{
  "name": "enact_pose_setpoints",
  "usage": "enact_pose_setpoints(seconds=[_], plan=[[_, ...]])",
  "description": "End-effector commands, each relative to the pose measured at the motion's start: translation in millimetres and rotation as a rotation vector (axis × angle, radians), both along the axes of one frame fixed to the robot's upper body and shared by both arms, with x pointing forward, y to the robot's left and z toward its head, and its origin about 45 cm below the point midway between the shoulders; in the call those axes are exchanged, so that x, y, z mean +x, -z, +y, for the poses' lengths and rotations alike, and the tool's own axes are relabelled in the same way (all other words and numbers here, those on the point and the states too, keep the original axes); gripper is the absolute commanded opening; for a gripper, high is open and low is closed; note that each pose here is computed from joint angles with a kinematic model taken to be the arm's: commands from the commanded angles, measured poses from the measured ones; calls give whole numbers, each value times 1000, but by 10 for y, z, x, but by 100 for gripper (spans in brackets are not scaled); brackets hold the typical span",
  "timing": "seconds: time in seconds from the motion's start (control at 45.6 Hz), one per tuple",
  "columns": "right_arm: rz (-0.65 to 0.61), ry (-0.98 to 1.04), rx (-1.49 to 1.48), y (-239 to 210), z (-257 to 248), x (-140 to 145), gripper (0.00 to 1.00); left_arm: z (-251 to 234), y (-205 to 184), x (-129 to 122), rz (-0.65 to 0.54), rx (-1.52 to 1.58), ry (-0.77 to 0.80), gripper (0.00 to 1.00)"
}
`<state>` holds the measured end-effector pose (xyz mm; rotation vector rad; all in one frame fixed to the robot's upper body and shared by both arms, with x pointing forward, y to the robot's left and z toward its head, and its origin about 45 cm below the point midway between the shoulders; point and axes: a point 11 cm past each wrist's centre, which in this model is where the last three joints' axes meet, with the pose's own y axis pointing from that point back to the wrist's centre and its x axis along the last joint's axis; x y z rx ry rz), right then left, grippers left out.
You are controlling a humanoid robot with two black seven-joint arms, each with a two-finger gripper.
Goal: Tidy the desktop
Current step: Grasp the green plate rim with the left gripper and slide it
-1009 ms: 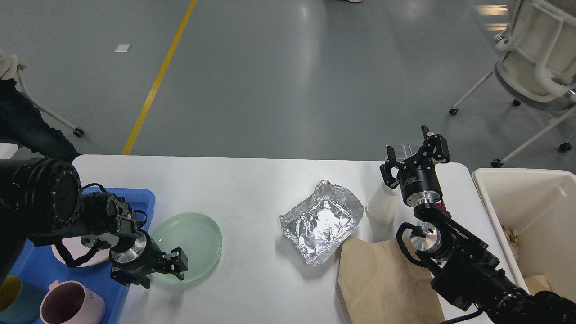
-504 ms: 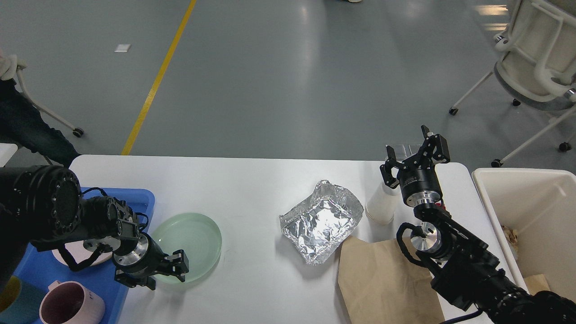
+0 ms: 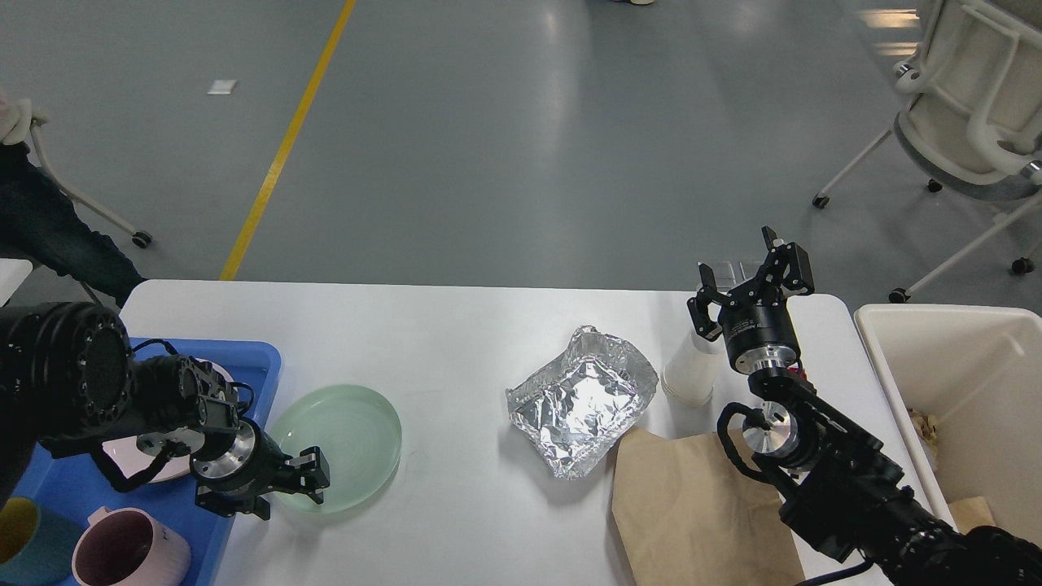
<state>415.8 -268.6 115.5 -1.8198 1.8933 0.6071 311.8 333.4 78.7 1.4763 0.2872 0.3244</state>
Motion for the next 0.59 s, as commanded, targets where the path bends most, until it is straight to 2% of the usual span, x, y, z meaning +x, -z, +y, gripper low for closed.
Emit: enact_pose_setpoints(seconds=[0.0,0.132,0.241,0.395,0.57], plan=[[0,-1,0,0,1,0,100,1,36,-7,-16,-9,-34,69],[0,-1,0,0,1,0,100,2,52,-20,-16,-9,-40,65],[0,-2,0,1,3,-1,100,2,72,-45,-9,-11,-43,53],[0,-1,0,0,1,0,100,-3,74,-76,17,-15,-43,30],[0,-1,0,0,1,0,100,-4,73,-131,69,-14,-45,14]])
